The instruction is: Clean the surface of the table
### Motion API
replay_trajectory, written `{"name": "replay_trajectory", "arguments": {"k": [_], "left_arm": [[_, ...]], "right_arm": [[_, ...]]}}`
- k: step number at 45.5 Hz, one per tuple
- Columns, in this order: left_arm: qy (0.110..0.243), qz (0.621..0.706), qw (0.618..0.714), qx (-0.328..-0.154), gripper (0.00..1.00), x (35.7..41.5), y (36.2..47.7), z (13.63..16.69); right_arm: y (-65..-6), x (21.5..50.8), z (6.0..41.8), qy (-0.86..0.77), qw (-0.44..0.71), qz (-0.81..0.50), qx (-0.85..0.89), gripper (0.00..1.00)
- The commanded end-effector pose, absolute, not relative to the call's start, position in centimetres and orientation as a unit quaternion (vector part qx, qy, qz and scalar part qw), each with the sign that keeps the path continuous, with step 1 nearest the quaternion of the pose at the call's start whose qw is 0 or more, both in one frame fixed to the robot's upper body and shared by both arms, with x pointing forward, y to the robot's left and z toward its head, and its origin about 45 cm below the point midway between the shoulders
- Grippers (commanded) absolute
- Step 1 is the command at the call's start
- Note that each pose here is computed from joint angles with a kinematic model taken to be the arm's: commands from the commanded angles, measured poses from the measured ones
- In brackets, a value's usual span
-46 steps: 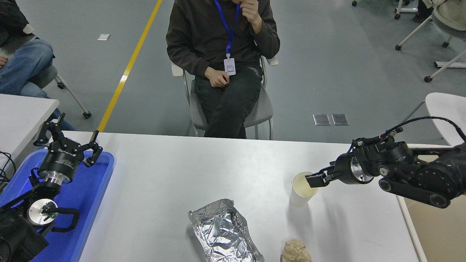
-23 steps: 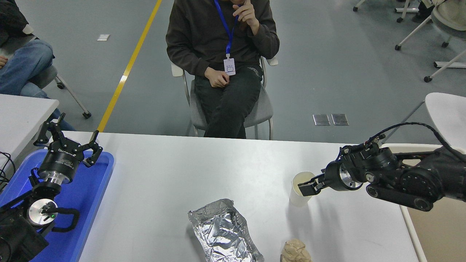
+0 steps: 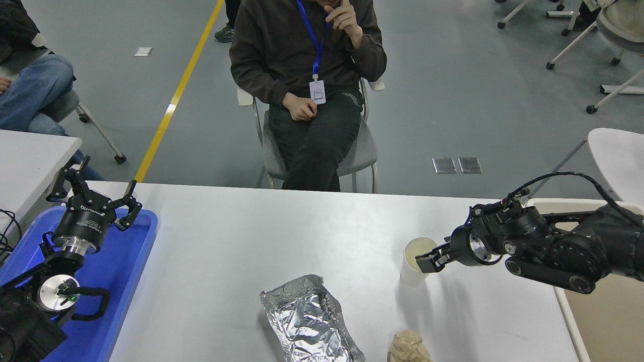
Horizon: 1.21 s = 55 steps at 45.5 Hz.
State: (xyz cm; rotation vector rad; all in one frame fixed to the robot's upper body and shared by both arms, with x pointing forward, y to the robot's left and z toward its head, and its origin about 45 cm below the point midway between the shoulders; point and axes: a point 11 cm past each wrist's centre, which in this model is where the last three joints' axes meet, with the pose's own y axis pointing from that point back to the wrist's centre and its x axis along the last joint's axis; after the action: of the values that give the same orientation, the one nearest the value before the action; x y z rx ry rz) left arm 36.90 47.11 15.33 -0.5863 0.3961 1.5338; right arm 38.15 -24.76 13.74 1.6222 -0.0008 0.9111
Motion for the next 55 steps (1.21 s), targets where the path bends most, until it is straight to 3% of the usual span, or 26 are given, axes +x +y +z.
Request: {"name": "replay_trajectory", "arguments": {"k": [1, 7, 8, 29, 55], "left_arm": [[0.175, 0.6789, 0.6643, -0.259, 1.0, 36.89, 47.1, 15.31], [0.175, 0.6789, 0.6643, -0.259, 1.0, 36.89, 47.1, 15.31], [0.175, 0.6791, 0.6639, -0.26, 1.0, 36.89, 47.1, 15.32], [0.175, 0.6789, 0.6643, -0.259, 1.0, 36.89, 47.1, 15.31], [0.175, 0.6791, 0.6639, -0.26, 1.0, 36.89, 47.1, 15.32]], "right_arm": [[-25.4, 38.5, 13.9, -0.006, 0.604, 0.392, 0.694, 0.36], [-25.7, 38.4, 13.8, -0.002, 0.607, 0.389, 0.693, 0.02], [-25.8, 38.3, 13.7, 0.001, 0.608, 0.389, 0.692, 0.0], [-26.2, 38.9, 14.7, -0.008, 0.609, 0.39, 0.691, 0.0], [-29.7, 38.9, 22.7, -0.032, 0.594, 0.384, 0.706, 0.0]]}}
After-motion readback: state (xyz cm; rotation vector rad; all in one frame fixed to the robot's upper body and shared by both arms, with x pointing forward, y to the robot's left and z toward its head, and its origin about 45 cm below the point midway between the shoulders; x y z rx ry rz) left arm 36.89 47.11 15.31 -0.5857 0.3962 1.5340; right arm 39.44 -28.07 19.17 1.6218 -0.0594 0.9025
